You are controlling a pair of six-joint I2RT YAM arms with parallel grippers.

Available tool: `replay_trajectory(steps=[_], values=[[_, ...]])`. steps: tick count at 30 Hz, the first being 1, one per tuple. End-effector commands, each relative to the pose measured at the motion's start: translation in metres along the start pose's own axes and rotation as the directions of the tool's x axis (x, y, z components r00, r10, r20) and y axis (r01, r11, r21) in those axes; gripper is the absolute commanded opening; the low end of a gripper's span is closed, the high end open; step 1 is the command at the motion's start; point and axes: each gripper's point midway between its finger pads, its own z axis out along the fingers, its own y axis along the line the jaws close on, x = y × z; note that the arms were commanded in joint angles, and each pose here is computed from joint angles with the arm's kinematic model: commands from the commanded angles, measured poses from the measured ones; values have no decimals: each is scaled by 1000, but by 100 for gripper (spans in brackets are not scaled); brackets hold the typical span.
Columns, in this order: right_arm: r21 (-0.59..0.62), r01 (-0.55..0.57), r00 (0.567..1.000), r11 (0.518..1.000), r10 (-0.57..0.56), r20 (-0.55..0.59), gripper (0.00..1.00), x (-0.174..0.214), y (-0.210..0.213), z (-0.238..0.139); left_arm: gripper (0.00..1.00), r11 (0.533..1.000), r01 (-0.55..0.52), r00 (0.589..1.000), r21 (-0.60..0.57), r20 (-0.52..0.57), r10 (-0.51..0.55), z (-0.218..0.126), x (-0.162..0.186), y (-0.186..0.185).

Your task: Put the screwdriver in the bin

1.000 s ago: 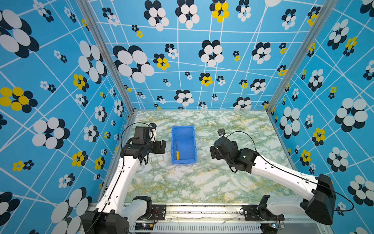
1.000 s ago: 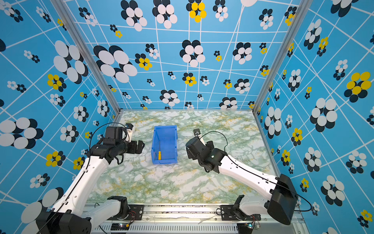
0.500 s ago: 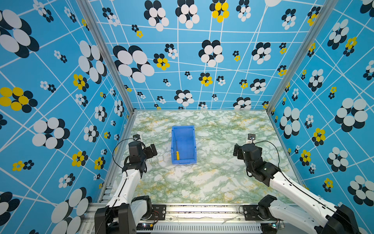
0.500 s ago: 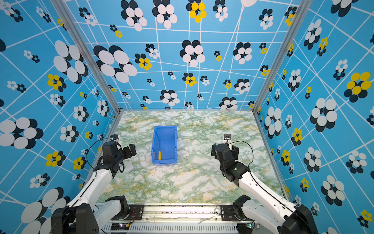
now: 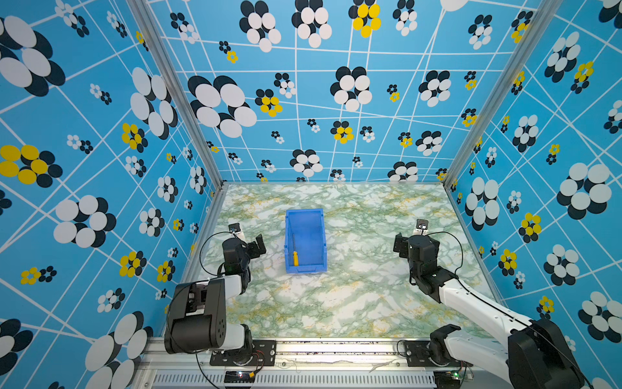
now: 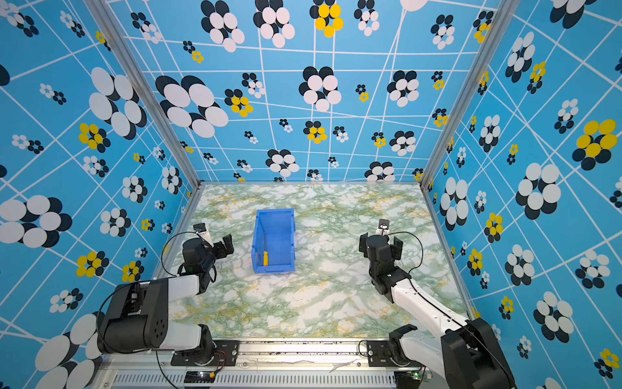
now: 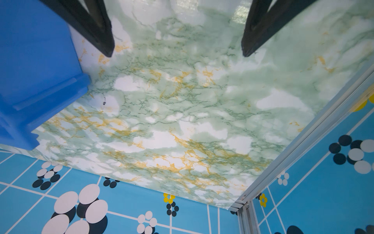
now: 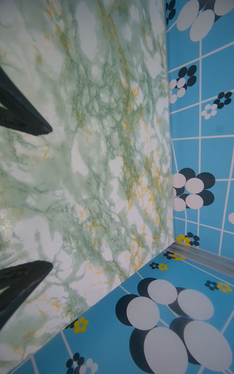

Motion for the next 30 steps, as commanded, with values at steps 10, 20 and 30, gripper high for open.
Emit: replay_trajectory(steps=[10, 20, 30], values=[[43, 11, 995, 999, -15, 99, 99, 14, -42, 26, 99, 994, -107, 973, 31, 208, 98, -11, -7, -18], [31, -83, 994, 996, 80, 77, 99, 36, -47, 68, 99, 996, -84, 972, -3, 220, 83, -14, -7, -11], [-11, -45, 998, 999, 46, 43, 99, 43, -36, 79, 99, 997, -83, 971, -1, 227, 81, -15, -7, -11]])
